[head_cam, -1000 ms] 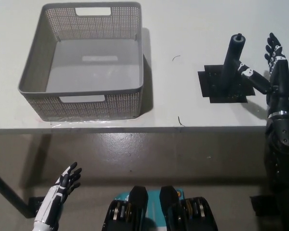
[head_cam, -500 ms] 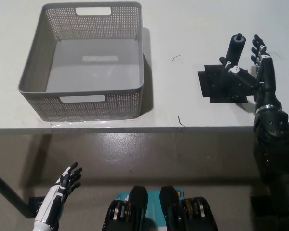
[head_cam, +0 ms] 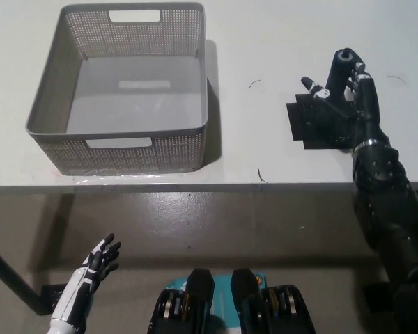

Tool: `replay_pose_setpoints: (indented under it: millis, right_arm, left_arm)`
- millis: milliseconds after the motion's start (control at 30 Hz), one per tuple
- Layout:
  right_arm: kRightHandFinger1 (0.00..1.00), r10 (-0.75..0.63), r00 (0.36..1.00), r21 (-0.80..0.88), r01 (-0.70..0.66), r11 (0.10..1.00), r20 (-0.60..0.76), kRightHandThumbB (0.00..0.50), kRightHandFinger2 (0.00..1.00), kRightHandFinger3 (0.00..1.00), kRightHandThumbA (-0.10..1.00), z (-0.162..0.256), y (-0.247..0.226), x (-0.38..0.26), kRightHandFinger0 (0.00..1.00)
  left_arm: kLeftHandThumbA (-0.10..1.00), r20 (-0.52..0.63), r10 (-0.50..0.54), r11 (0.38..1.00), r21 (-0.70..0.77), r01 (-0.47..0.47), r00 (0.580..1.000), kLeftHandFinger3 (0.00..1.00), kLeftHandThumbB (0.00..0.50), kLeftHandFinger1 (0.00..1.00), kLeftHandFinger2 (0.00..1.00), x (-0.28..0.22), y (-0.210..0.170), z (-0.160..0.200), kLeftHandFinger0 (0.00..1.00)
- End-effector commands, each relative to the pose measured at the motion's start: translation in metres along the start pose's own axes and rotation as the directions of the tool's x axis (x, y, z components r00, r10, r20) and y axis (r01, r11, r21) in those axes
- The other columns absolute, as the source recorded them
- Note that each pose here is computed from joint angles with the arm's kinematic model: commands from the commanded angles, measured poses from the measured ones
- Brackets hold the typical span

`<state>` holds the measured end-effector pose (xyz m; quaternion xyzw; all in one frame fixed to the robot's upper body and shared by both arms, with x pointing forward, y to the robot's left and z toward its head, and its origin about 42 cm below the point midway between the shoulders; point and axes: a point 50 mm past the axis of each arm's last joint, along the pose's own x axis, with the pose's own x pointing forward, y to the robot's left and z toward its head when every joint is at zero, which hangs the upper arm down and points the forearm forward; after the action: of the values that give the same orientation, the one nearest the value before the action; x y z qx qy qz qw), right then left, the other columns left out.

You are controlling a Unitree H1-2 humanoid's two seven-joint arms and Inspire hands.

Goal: Use the right hand to pick up a electric screw driver and put it into a container on the left side

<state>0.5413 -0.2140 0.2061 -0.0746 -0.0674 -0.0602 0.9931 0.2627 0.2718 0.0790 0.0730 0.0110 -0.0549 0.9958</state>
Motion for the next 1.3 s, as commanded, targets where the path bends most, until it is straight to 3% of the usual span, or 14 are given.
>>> replay_pose_setpoints:
  millis: [0, 100, 133, 167, 200, 233, 267, 300, 333, 400, 467, 533, 833, 1267]
  right_arm:
    - [1.0, -0.021, 0.994, 0.012, 0.02, 1.0, 0.111, 0.421, 1.0, 1.0, 1.0, 0.051, -0.004, 0.031, 1.0]
    - [1.0, -0.028, 0.998, 0.038, 0.026, 0.999, 0.064, 0.464, 1.0, 1.0, 1.0, 0.055, -0.004, 0.038, 1.0]
    - [1.0, -0.043, 0.999, 0.046, 0.041, 0.998, 0.033, 0.447, 1.0, 1.0, 1.0, 0.058, -0.005, 0.042, 1.0]
    - [0.97, -0.083, 0.997, 0.031, 0.083, 0.996, -0.007, 0.428, 1.0, 1.0, 0.82, 0.062, -0.006, 0.047, 1.0]
    - [0.68, -0.122, 0.992, 0.016, 0.122, 0.992, -0.036, 0.421, 0.74, 0.95, 0.63, 0.065, -0.007, 0.05, 0.69]
    - [0.58, -0.152, 0.987, 0.006, 0.152, 0.988, -0.054, 0.433, 0.69, 0.91, 0.57, 0.067, -0.009, 0.051, 0.55]
    - [0.18, -0.181, 0.98, -0.02, 0.18, 0.983, -0.081, 0.29, 0.28, 0.32, 0.13, 0.071, -0.012, 0.054, 0.13]
    - [0.08, -0.182, 0.978, -0.026, 0.18, 0.983, -0.1, 0.298, 0.25, 0.11, -0.07, 0.074, -0.014, 0.057, 0.01]
    - [0.01, -0.18, 0.978, -0.037, 0.178, 0.983, -0.107, 0.265, 0.26, 0.02, -0.1, 0.076, -0.015, 0.058, 0.0]
    - [0.0, -0.182, 0.977, -0.04, 0.179, 0.983, -0.112, 0.203, 0.37, 0.12, -0.1, 0.081, -0.014, 0.061, 0.0]
    - [0.03, -0.187, 0.976, -0.03, 0.185, 0.982, -0.111, 0.175, 0.5, 0.34, -0.1, 0.087, -0.01, 0.062, 0.0]
    - [0.07, -0.18, 0.978, -0.019, 0.179, 0.984, -0.101, 0.178, 0.55, 0.47, -0.1, 0.094, -0.001, 0.063, 0.0]
    - [0.1, -0.179, 0.981, -0.002, 0.18, 0.984, -0.067, 0.158, 0.54, 0.45, -0.1, 0.095, 0.012, 0.06, 0.0]
    - [0.13, -0.193, 0.981, 0.021, 0.194, 0.981, -0.014, 0.121, 0.56, 0.56, -0.1, 0.11, 0.023, 0.061, 0.0]
  left_arm:
    - [1.0, 0.077, -0.022, 0.999, 0.024, 0.021, 0.997, 1.0, 0.011, 1.0, 1.0, 0.006, 0.005, 0.017, 1.0]
    - [1.0, 0.079, -0.019, 1.0, 0.022, 0.018, 0.997, 1.0, 0.013, 1.0, 1.0, 0.005, 0.004, 0.015, 1.0]
    - [1.0, 0.078, -0.019, 1.0, 0.022, 0.017, 0.997, 1.0, 0.019, 1.0, 1.0, 0.005, 0.004, 0.015, 1.0]
    - [1.0, 0.077, -0.023, 1.0, 0.018, 0.022, 0.997, 1.0, 0.013, 1.0, 1.0, 0.004, 0.003, 0.015, 1.0]
    - [1.0, 0.078, -0.025, 1.0, 0.016, 0.024, 0.997, 1.0, 0.014, 1.0, 1.0, 0.004, 0.002, 0.015, 1.0]
    - [1.0, 0.079, -0.026, 1.0, 0.015, 0.025, 0.997, 1.0, 0.014, 1.0, 1.0, 0.005, 0.001, 0.015, 1.0]
    - [1.0, 0.079, -0.024, 1.0, 0.021, 0.022, 0.997, 1.0, 0.026, 1.0, 1.0, 0.005, 0.001, 0.016, 1.0]
    - [1.0, 0.082, -0.025, 0.999, 0.025, 0.024, 0.996, 1.0, 0.026, 1.0, 1.0, 0.005, 0.001, 0.017, 1.0]
    - [1.0, 0.086, -0.025, 0.999, 0.025, 0.023, 0.996, 1.0, 0.021, 1.0, 1.0, 0.006, 0.001, 0.017, 1.0]
    - [1.0, 0.097, -0.025, 0.999, 0.028, 0.022, 0.995, 1.0, 0.023, 1.0, 1.0, 0.01, 0.002, 0.02, 1.0]
    - [1.0, 0.101, -0.024, 0.999, 0.033, 0.02, 0.995, 1.0, 0.036, 1.0, 1.0, 0.013, 0.004, 0.024, 1.0]
    - [1.0, 0.11, -0.019, 0.999, 0.039, 0.015, 0.994, 1.0, 0.041, 1.0, 1.0, 0.016, 0.006, 0.028, 1.0]
    - [1.0, 0.116, -0.027, 0.999, 0.038, 0.023, 0.993, 1.0, 0.048, 1.0, 1.0, 0.016, 0.008, 0.029, 1.0]
    - [1.0, 0.102, -0.024, 0.999, 0.049, 0.019, 0.995, 1.0, 0.019, 1.0, 1.0, 0.013, 0.009, 0.027, 1.0]
